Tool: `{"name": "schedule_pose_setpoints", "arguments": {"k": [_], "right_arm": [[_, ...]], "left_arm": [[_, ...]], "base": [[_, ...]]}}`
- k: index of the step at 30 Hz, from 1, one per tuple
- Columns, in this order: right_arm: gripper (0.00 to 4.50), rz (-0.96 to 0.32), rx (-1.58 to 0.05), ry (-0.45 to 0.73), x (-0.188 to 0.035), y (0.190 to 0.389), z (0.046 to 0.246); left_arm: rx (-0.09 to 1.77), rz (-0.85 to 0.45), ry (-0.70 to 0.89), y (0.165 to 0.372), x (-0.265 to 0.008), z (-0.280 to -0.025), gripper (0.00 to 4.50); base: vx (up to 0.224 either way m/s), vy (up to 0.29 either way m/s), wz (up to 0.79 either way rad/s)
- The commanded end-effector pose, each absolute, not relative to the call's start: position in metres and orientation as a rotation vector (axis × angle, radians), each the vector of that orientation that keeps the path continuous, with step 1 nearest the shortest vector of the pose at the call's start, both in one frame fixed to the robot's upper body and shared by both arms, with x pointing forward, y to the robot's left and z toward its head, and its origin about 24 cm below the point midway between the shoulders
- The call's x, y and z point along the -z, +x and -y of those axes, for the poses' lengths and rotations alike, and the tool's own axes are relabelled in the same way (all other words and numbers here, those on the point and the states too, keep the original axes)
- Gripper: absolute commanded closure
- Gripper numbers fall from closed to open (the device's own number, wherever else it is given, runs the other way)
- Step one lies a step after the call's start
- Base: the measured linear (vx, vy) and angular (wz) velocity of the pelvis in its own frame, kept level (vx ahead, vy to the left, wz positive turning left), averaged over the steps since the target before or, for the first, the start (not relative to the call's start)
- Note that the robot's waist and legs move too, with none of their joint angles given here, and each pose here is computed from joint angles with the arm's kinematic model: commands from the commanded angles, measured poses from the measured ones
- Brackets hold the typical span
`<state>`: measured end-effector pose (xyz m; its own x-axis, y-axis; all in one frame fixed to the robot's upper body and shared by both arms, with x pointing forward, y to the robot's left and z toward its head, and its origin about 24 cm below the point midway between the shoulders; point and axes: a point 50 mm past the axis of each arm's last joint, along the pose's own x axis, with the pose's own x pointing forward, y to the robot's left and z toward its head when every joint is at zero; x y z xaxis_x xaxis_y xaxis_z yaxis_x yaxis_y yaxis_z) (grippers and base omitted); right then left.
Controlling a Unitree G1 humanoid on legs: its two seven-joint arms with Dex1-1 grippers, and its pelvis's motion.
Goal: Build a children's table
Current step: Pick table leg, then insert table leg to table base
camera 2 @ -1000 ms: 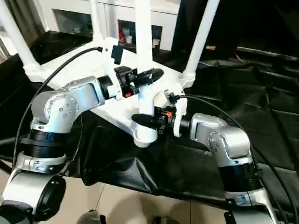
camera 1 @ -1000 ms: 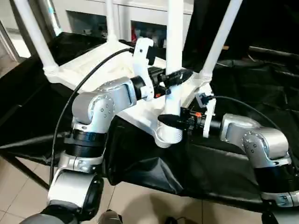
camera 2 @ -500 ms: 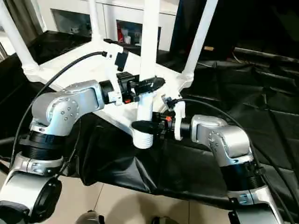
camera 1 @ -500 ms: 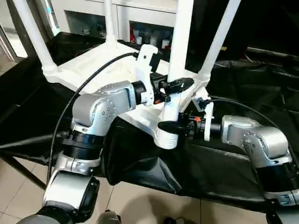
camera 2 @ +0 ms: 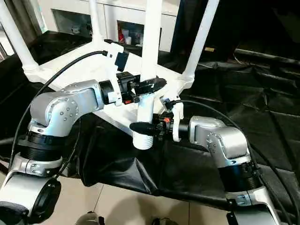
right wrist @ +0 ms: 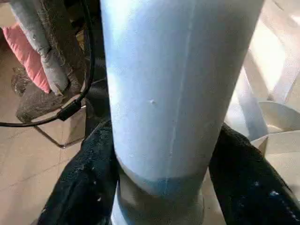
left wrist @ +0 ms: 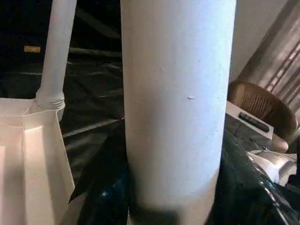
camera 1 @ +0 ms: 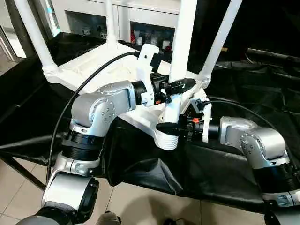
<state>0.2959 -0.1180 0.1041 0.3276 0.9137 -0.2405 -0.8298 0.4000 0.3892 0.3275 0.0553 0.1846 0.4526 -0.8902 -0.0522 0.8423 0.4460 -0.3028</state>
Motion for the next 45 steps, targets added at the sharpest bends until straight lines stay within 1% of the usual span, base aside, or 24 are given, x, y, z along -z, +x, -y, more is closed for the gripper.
{"name": "schedule_pose_setpoints", "arguments": {"k": [1,3,5,12,16,17,18,19,23,25,27,29,30,32,33,34,35,37,38,40,42,43,44,45], "right_arm": [[2.13,-0.467,-1.141,0.216,-0.104,0.298,0.121],[2.43,-0.467,-1.14,0.218,-0.104,0.298,0.121],[2.55,-0.467,-1.136,0.229,-0.104,0.298,0.121],[2.59,-0.46,-1.132,0.25,-0.104,0.3,0.122],[2.59,-0.452,-1.117,0.26,-0.104,0.301,0.122],[2.59,-0.446,-1.11,0.266,-0.104,0.302,0.122],[2.59,-0.433,-1.099,0.279,-0.105,0.303,0.122],[2.59,-0.428,-1.095,0.283,-0.105,0.303,0.122],[2.59,-0.394,-1.08,0.3,-0.108,0.305,0.122],[2.59,-0.337,-1.043,0.33,-0.113,0.309,0.122],[2.59,-0.309,-1.014,0.349,-0.115,0.312,0.124],[2.59,-0.246,-0.885,0.366,-0.117,0.322,0.131],[2.59,-0.23,-0.844,0.363,-0.117,0.324,0.134],[2.59,-0.202,-0.731,0.338,-0.116,0.332,0.142],[2.59,-0.197,-0.683,0.286,-0.114,0.334,0.146],[2.59,-0.195,-0.611,0.149,-0.109,0.336,0.154],[2.6,-0.197,-0.591,0.084,-0.106,0.336,0.156],[2.6,-0.194,-0.579,0.068,-0.105,0.336,0.158],[2.6,-0.186,-0.567,0.08,-0.105,0.336,0.159],[2.6,-0.178,-0.556,0.086,-0.105,0.336,0.161],[2.6,-0.165,-0.531,0.069,-0.106,0.336,0.165],[2.6,-0.164,-0.529,0.068,-0.106,0.336,0.166],[2.6,-0.159,-0.523,0.063,-0.105,0.335,0.167],[2.6,-0.157,-0.522,0.061,-0.105,0.335,0.168]], "left_arm": [[1.122,-0.192,-0.242,0.323,-0.191,-0.052,2.64],[1.124,-0.193,-0.241,0.323,-0.191,-0.052,2.64],[1.133,-0.192,-0.242,0.322,-0.191,-0.052,2.64],[1.144,-0.193,-0.25,0.32,-0.192,-0.051,2.65],[1.119,-0.179,-0.241,0.322,-0.192,-0.053,2.65],[1.11,-0.176,-0.247,0.323,-0.193,-0.054,2.09],[1.129,-0.174,-0.255,0.322,-0.194,-0.056,1.95],[1.138,-0.174,-0.256,0.322,-0.194,-0.056,1.95],[1.1,-0.137,-0.272,0.327,-0.197,-0.059,1.66],[1.049,-0.07,-0.319,0.334,-0.202,-0.066,1.52],[1.053,-0.026,-0.365,0.335,-0.205,-0.069,1.51],[1.004,0.098,-0.443,0.343,-0.214,-0.087,1.51],[0.983,0.121,-0.44,0.345,-0.215,-0.092,1.51],[0.931,0.126,-0.329,0.352,-0.211,-0.104,1.51],[0.936,0.112,-0.212,0.352,-0.206,-0.106,1.51],[1.03,0.052,0.056,0.347,-0.19,-0.108,1.51],[1.095,0.007,0.172,0.342,-0.181,-0.109,1.51],[1.151,-0.057,0.26,0.34,-0.171,-0.109,1.51],[1.212,-0.133,0.395,0.338,-0.159,-0.111,1.51],[1.245,-0.195,0.508,0.34,-0.15,-0.114,1.51],[1.258,-0.262,0.691,0.353,-0.143,-0.123,1.51],[1.256,-0.264,0.702,0.354,-0.143,-0.123,1.51],[1.264,-0.268,0.775,0.36,-0.142,-0.123,1.51],[1.268,-0.268,0.796,0.361,-0.142,-0.123,1.51]], "base": [[0.0,0.0,0.0],[0.0,0.0,0.0],[0.0,0.0,0.0],[0.0,0.0,0.0],[0.0,0.0,0.0],[0.0,0.0,0.0],[0.0,0.0,0.0],[0.0,0.0,0.0],[0.0,0.0,0.0],[0.0,0.0,0.0],[0.0,0.0,0.0],[0.0,0.0,0.0],[0.0,0.0,0.0],[0.0,0.0,0.0],[0.0,0.0,0.0],[0.0,0.0,0.0],[0.0,0.0,0.0],[0.0,0.0,0.0],[0.0,0.0,0.0],[0.0,0.0,0.0],[0.0,0.0,0.0],[0.0,0.0,0.0],[0.0,0.0,0.0],[0.0,0.0,0.0]]}}
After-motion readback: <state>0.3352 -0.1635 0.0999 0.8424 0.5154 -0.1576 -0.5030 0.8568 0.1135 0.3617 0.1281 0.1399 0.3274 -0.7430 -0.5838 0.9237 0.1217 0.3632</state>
